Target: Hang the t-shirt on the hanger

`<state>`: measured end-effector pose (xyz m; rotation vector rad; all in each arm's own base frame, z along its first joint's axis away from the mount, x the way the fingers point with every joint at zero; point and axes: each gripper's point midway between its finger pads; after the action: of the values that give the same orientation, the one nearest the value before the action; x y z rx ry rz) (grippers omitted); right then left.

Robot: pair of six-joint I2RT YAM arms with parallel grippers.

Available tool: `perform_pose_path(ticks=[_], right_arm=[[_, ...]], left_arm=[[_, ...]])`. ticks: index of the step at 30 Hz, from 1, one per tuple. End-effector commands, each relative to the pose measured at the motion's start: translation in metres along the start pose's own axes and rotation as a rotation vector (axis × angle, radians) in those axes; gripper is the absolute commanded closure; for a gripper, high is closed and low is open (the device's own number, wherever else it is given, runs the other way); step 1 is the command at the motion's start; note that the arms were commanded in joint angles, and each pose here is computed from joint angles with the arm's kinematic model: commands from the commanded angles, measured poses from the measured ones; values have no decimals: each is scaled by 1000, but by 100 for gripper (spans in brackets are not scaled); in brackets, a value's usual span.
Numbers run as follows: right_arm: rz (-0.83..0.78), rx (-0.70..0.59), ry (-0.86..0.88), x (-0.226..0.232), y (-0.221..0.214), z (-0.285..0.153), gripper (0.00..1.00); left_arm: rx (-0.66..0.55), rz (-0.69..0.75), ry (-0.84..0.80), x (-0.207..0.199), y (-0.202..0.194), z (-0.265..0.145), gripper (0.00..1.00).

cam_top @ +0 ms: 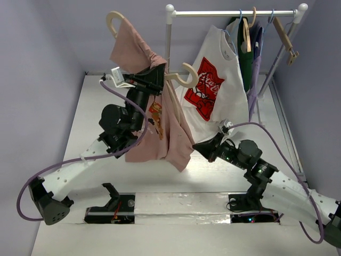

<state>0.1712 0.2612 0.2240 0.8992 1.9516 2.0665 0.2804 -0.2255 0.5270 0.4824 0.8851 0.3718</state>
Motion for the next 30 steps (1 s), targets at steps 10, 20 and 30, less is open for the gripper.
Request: perform_pose_path(ticks=[10,20,30], right_arm=[[30,124,16,24,19,-35,100],[-6,153,19,33,41,2,49],[-100,125,5,29,45,6,29]], left_arm=[[-224,80,-102,-16,61,-1,100],[-27,-300,-27,42,-10,-64,100],[10,-380,-27,43,-13,-78,100]])
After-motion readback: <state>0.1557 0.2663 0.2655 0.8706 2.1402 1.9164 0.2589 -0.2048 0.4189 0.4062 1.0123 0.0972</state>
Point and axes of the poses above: each gripper's point midway between its finger pads, its own z axis out along the fingers, its own x axis along the line the jaws close on, y = z × x, and after that the axes turned 6 degrees about -z, right-handed
